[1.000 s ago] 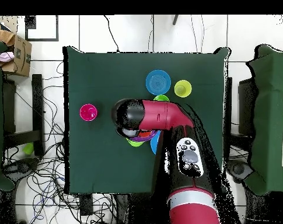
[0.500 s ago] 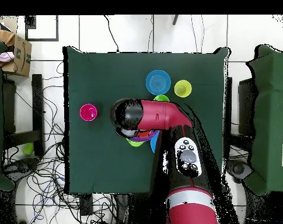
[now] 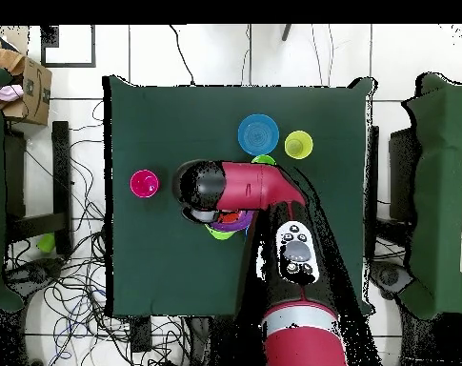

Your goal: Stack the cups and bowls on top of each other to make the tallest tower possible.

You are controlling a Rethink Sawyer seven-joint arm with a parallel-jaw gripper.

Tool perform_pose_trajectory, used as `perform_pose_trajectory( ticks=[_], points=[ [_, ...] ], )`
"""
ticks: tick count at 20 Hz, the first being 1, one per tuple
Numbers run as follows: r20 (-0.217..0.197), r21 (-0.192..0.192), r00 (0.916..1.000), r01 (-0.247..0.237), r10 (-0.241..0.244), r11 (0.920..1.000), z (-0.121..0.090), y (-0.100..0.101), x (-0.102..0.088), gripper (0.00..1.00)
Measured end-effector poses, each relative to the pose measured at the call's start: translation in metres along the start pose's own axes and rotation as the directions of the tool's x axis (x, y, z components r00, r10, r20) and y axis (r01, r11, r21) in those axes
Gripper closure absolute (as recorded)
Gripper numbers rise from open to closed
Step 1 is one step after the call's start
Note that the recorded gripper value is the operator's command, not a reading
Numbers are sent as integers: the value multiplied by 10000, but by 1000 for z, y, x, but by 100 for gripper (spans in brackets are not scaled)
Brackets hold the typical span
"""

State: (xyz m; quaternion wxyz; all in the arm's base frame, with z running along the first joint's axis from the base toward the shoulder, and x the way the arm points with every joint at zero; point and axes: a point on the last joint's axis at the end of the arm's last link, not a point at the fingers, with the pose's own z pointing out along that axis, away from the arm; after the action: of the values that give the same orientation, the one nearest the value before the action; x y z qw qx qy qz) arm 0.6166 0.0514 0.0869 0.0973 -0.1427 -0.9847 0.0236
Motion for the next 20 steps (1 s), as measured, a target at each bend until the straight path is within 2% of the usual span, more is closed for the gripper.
perform_pose_trajectory(
  ticks=[20],
  points=[
    [398,-66,9991,-123,125,9999,-12,-4,-19,100]
  ],
)
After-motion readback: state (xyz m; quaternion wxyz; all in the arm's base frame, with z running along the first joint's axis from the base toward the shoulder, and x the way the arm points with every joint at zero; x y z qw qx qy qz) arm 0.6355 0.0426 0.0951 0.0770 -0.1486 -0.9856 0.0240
